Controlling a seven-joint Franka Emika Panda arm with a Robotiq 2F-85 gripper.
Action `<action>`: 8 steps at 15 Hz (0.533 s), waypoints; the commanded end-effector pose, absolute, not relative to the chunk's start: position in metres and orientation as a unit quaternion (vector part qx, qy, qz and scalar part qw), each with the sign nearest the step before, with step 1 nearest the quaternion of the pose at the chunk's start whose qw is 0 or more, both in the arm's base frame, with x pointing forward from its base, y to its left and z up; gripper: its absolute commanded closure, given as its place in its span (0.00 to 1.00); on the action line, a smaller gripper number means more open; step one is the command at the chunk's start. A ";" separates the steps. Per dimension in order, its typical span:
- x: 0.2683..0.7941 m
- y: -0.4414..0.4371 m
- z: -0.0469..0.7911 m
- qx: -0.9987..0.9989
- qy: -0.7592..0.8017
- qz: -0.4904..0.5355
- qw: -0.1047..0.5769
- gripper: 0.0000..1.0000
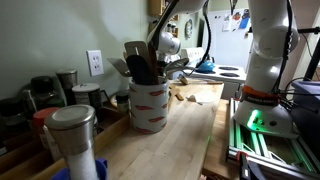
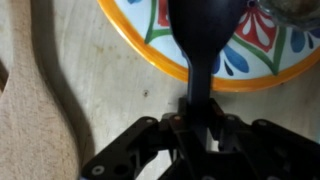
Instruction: Pick up the black cooking spoon and out it in the utensil holding bucket
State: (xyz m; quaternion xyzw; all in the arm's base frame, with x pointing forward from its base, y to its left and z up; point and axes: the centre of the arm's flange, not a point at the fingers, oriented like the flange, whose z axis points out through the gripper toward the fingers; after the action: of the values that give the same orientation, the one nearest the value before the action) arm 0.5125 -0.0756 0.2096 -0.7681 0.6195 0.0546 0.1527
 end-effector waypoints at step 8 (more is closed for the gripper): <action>0.464 -0.067 0.330 -0.752 0.604 0.188 0.186 0.94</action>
State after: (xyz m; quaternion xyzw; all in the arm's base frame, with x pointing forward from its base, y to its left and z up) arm 0.4981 -0.0676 0.2780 -0.7561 0.6207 0.1347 0.1578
